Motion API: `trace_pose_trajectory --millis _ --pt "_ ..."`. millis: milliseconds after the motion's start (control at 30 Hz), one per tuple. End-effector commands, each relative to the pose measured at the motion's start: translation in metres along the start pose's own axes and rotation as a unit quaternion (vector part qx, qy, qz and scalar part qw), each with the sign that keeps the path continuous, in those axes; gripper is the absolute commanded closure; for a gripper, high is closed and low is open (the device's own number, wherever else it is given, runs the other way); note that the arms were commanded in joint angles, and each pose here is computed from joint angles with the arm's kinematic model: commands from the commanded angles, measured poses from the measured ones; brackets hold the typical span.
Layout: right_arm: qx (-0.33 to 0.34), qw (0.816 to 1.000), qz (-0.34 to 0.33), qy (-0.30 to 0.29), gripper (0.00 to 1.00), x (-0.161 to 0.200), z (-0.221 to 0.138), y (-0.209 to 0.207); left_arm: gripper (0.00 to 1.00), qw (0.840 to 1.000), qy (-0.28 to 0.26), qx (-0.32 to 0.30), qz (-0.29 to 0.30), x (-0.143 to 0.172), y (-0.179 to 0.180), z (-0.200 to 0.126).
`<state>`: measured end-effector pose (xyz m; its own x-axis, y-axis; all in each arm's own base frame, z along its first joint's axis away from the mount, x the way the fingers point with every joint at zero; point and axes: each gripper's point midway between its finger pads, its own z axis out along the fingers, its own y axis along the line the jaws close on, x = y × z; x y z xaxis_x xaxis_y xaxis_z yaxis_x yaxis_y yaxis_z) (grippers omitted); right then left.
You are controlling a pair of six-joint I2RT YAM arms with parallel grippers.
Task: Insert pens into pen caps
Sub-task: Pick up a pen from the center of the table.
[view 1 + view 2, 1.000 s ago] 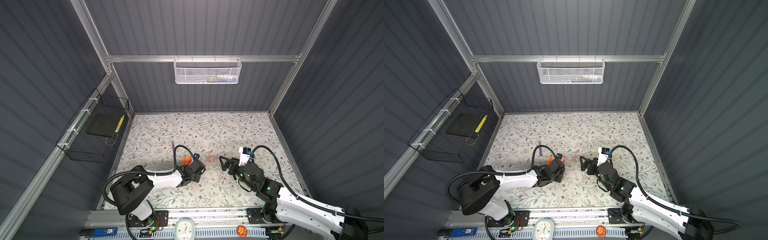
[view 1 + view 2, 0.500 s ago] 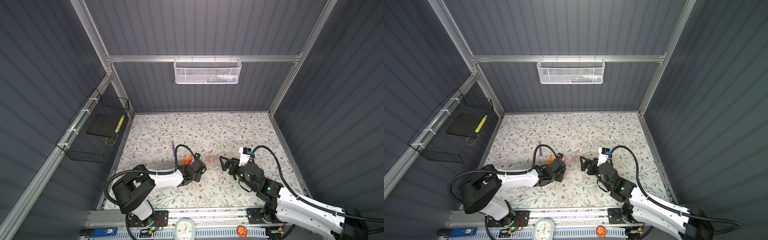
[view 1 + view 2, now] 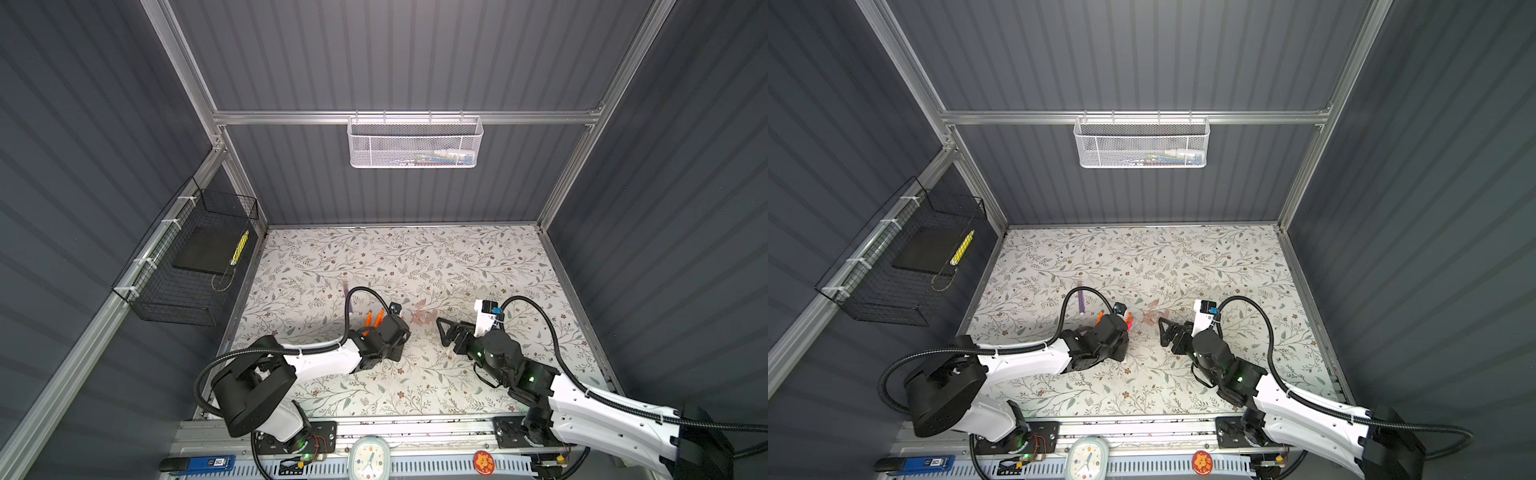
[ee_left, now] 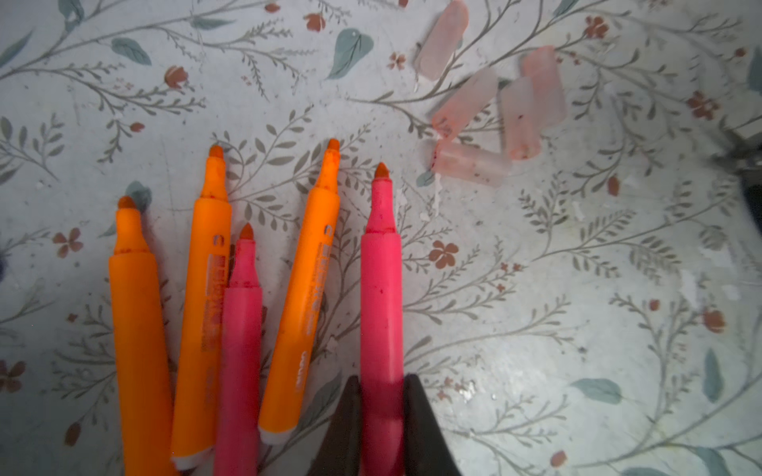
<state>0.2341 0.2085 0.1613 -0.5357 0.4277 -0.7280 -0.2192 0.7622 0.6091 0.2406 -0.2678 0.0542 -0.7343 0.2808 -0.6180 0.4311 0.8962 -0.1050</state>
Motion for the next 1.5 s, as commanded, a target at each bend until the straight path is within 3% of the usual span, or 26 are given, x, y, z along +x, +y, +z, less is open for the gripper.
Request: trace_pose_trajectory --millis 0,267,633,900,1467 --pt "-0.021 0.999 0.015 -0.020 0.04 -0.008 0.002 0.014 0.97 0.999 -0.036 0.028 -0.004 -0.027 -0.004 -0.015" --pt "-0.045 0.999 0.025 -0.015 0.03 -0.003 0.006 0.024 0.98 0.994 -0.073 0.075 -0.006 -0.048 -0.016 -0.035" --pt "-0.097 0.994 0.053 -0.006 0.03 0.004 0.017 0.049 1.00 0.989 -0.094 0.114 -0.001 -0.054 -0.027 -0.043" --pt "-0.115 0.990 0.087 0.007 0.14 0.015 0.035 0.058 1.00 0.976 -0.120 0.178 0.017 -0.056 -0.045 -0.060" --pt "-0.119 0.987 0.103 0.033 0.48 0.018 0.071 0.078 1.00 0.970 -0.120 0.210 0.032 -0.047 -0.053 -0.065"
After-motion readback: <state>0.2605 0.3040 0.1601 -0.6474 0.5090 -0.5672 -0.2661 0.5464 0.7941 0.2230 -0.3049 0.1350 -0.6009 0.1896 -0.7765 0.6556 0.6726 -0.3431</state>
